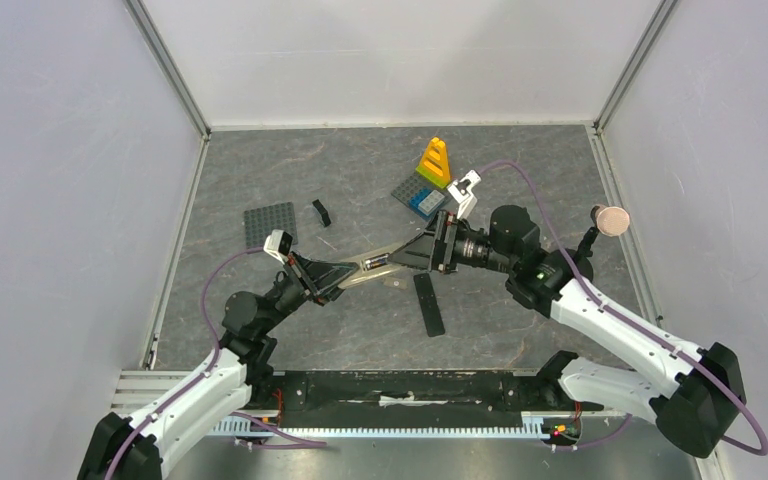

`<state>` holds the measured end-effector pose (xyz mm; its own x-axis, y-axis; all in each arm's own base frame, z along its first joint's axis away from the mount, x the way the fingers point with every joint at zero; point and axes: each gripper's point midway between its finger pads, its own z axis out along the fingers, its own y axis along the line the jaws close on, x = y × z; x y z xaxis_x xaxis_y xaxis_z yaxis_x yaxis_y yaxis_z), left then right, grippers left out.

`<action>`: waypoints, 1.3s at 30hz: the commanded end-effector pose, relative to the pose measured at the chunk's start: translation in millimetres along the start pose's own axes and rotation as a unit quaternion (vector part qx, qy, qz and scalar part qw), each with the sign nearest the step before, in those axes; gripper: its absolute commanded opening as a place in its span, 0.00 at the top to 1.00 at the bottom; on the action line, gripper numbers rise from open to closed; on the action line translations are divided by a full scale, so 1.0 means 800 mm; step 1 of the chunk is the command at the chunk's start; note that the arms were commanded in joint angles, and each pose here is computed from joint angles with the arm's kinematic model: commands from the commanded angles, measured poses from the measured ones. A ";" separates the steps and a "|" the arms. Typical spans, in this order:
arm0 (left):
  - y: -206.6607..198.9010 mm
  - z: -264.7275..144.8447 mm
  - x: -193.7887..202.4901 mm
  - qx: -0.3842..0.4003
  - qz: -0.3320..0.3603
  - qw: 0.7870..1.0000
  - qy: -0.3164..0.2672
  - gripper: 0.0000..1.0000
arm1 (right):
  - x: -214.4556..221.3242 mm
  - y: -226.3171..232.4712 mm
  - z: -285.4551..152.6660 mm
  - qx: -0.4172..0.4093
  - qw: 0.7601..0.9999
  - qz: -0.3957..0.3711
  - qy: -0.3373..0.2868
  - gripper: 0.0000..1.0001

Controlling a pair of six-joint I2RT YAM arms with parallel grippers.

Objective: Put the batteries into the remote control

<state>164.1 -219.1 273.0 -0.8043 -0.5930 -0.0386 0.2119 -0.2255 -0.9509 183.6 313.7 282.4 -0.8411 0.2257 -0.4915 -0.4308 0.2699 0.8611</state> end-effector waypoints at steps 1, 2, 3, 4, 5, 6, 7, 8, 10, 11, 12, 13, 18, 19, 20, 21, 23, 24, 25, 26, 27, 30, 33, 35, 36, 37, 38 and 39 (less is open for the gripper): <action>-0.017 0.001 0.005 0.024 0.034 0.999 0.009 0.98 | -0.020 0.018 -0.001 -0.017 0.999 -0.007 -0.026 0.14; -0.016 0.001 0.006 0.022 0.036 0.999 0.012 0.98 | -0.019 0.016 0.001 -0.016 1.000 -0.007 -0.025 0.13; -0.015 0.001 0.006 0.020 0.037 0.999 0.013 0.98 | -0.019 0.015 0.003 -0.015 1.000 -0.007 -0.022 0.14; -0.013 0.001 0.006 0.018 0.039 0.999 0.014 0.98 | -0.019 0.014 0.004 -0.014 1.000 -0.008 -0.020 0.14; -0.012 0.002 0.006 0.016 0.039 0.999 0.014 0.98 | -0.019 0.013 0.006 -0.014 1.000 -0.009 -0.019 0.14; -0.012 0.002 0.006 0.015 0.041 0.999 0.014 0.98 | -0.018 0.011 0.007 -0.013 1.000 -0.010 -0.016 0.14; -0.012 0.002 0.006 0.014 0.042 0.999 0.015 0.98 | -0.018 0.011 0.009 -0.013 1.000 -0.012 -0.014 0.14; -0.010 0.003 0.006 0.012 0.043 0.999 0.015 0.98 | -0.017 0.010 0.010 -0.013 1.000 -0.013 -0.012 0.14; -0.010 0.004 0.007 0.009 0.047 0.999 0.018 0.98 | -0.015 0.008 0.012 -0.011 1.000 -0.014 -0.006 0.15; -0.009 0.004 0.008 0.007 0.048 0.999 0.020 0.98 | -0.014 0.007 0.013 -0.011 1.000 -0.016 -0.004 0.15; -0.009 0.005 0.008 0.006 0.050 0.999 0.022 0.98 | -0.013 0.006 0.015 -0.010 1.000 -0.017 -0.001 0.16; -0.008 0.005 0.008 0.004 0.051 0.998 0.023 0.98 | -0.012 0.007 0.016 -0.011 1.000 -0.019 0.001 0.16; -0.003 0.006 0.009 -0.002 0.051 0.998 0.026 0.98 | -0.006 0.001 0.024 -0.004 1.000 -0.026 0.013 0.19; -0.003 0.006 0.009 -0.003 0.051 0.998 0.026 0.98 | -0.005 0.000 0.025 -0.002 0.999 -0.028 0.015 0.21; -0.002 0.006 0.008 -0.003 0.051 0.998 0.025 0.98 | -0.003 0.000 0.026 -0.001 0.999 -0.029 0.018 0.22; -0.001 0.006 0.008 -0.004 0.051 0.998 0.025 0.98 | -0.002 -0.001 0.027 0.000 0.999 -0.030 0.021 0.23; -0.001 0.006 0.008 -0.005 0.051 0.998 0.025 0.98 | 0.001 -0.003 0.029 0.003 0.999 -0.033 0.026 0.25; -0.001 0.006 0.008 -0.005 0.052 0.998 0.026 0.98 | 0.002 -0.004 0.029 0.005 0.999 -0.033 0.028 0.27; -0.002 0.007 0.008 -0.004 0.052 0.998 0.026 0.98 | 0.004 -0.006 0.030 0.007 0.999 -0.031 0.030 0.28; -0.001 0.007 0.009 -0.005 0.052 0.998 0.027 0.98 | 0.005 -0.008 0.031 0.009 0.999 -0.031 0.031 0.30; -0.002 0.007 0.009 -0.004 0.052 0.998 0.027 0.98 | 0.006 -0.010 0.031 0.010 0.999 -0.031 0.033 0.33; -0.001 0.006 0.009 -0.005 0.052 0.998 0.027 0.98 | 0.008 -0.014 0.032 0.017 0.999 -0.030 0.035 0.42; -0.001 0.005 0.009 -0.005 0.052 0.998 0.027 0.98 | 0.009 -0.016 0.033 0.021 0.999 -0.031 0.036 0.48; 0.000 0.005 0.009 -0.005 0.051 0.998 0.027 0.98 | 0.008 -0.017 0.033 0.023 0.999 -0.031 0.035 0.49; -0.001 0.005 0.009 -0.005 0.051 0.998 0.027 0.98 | 0.008 -0.016 0.033 0.023 0.999 -0.032 0.035 0.49; 0.000 0.005 0.009 -0.006 0.051 0.998 0.027 0.98 | 0.008 -0.016 0.032 0.024 0.999 -0.032 0.035 0.50; 0.001 0.005 0.009 -0.007 0.051 0.998 0.027 0.98 | 0.007 -0.016 0.032 0.025 0.999 -0.032 0.033 0.49; 0.001 0.005 0.009 -0.007 0.051 0.998 0.027 0.98 | 0.007 -0.015 0.032 0.024 0.999 -0.033 0.033 0.48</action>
<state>167.4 -226.6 247.6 -0.8143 -0.5764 -0.0683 0.1763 -0.1334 -0.9753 187.9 333.0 248.6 -0.8609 0.1320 -0.4914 -0.4280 0.3345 0.8396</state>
